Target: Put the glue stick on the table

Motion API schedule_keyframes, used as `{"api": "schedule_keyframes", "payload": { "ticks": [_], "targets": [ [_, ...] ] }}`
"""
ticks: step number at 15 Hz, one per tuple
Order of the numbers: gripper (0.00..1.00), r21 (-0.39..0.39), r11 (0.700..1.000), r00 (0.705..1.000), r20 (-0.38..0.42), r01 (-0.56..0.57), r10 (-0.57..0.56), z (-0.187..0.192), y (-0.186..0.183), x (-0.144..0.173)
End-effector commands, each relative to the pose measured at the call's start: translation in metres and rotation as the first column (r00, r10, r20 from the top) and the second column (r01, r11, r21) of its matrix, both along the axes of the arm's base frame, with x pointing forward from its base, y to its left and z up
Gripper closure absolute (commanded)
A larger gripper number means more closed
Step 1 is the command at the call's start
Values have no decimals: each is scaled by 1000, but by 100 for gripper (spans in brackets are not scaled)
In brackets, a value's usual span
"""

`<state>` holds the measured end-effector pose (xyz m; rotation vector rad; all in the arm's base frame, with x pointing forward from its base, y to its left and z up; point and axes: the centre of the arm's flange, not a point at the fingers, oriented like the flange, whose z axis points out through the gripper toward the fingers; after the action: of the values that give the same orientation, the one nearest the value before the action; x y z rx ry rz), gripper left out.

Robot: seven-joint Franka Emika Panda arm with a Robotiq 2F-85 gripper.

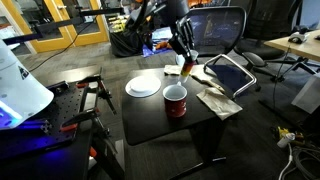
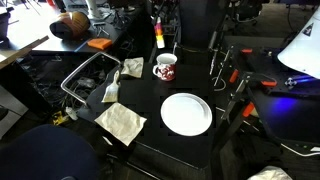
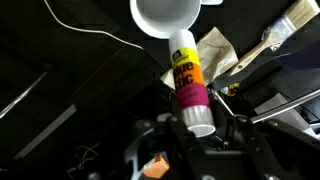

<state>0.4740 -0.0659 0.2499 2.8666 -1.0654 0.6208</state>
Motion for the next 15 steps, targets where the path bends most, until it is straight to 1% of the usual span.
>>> {"api": "schedule_keyframes", "payload": {
  "ticks": [1, 5, 8, 15],
  "targets": [
    [90, 14, 998, 997, 53, -64, 63, 37, 22, -15],
    [90, 32, 989, 987, 70, -146, 143, 48, 41, -10],
    [90, 69, 975, 977, 57, -210, 206, 50, 61, -3],
    [90, 141, 934, 939, -50, -330, 339, 38, 107, 10]
  ]
}}
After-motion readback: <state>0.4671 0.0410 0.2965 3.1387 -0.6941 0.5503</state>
